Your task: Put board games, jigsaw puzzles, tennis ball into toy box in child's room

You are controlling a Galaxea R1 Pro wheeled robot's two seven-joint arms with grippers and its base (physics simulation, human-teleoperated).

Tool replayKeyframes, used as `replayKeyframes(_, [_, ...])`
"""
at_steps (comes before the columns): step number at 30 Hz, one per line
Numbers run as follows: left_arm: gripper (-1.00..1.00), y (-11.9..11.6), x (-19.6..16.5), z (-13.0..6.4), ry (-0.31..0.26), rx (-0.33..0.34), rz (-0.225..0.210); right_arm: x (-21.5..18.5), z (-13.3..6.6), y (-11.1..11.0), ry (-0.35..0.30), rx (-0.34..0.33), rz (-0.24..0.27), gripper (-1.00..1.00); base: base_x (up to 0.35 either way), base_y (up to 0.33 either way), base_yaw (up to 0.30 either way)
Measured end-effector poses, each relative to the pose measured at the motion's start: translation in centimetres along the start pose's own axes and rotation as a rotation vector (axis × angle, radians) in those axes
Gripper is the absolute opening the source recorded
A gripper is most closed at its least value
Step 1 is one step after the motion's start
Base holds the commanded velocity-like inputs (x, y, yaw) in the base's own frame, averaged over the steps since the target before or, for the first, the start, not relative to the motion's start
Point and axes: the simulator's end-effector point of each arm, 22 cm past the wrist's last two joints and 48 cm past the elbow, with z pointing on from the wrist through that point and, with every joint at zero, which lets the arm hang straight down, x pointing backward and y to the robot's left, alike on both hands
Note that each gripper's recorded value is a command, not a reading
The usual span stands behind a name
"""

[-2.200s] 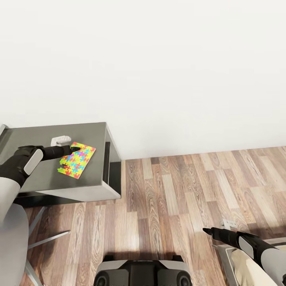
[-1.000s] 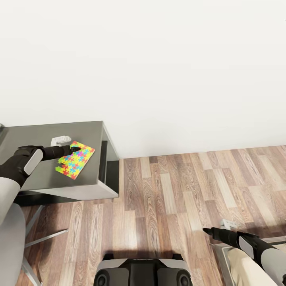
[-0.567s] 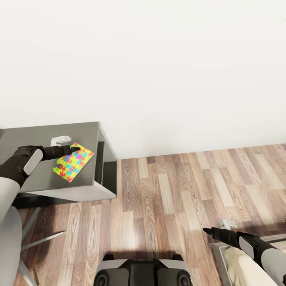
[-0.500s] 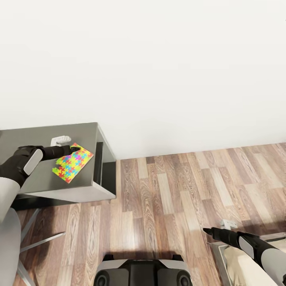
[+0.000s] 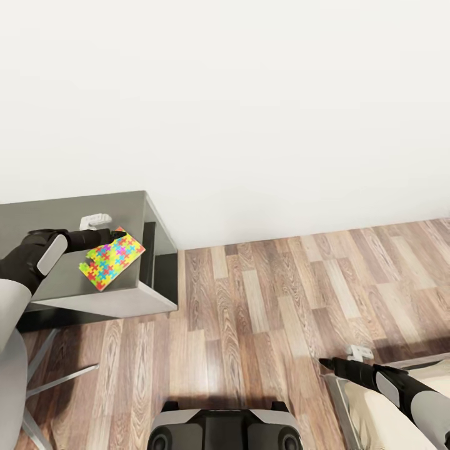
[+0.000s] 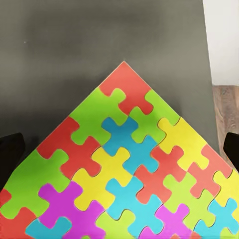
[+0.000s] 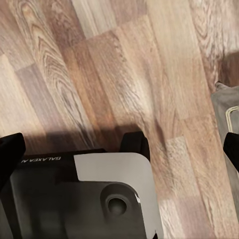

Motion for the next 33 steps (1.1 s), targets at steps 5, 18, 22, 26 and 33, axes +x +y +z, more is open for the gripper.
replayKeyframes(5, [1.00,0.01,0.00,-0.02,0.000,0.000,0.000,-0.03,0.00,-0.01,-0.002,0.001,-0.001,1.00,-0.017,-0.001,-0.002])
replayKeyframes(18, [1.00,0.04,-0.03,0.00,-0.001,0.000,-0.001,-0.06,0.04,0.05,-0.003,0.000,-0.002,1.00,-0.029,-0.016,0.000])
replayKeyframes(22, [1.00,0.03,-0.03,-0.03,-0.001,0.000,-0.001,-0.04,0.02,0.02,-0.002,0.001,-0.001,1.00,-0.080,-0.061,0.000])
replayKeyframes(26, [1.00,0.03,-0.03,-0.03,-0.001,0.000,-0.001,-0.04,0.00,0.00,-0.002,0.001,-0.001,1.00,-0.016,-0.011,0.000])
replayKeyframes(33, [1.00,0.04,-0.05,-0.02,-0.001,0.000,-0.002,-0.03,0.03,0.05,-0.002,0.000,-0.001,1.00,-0.100,-0.001,0.000])
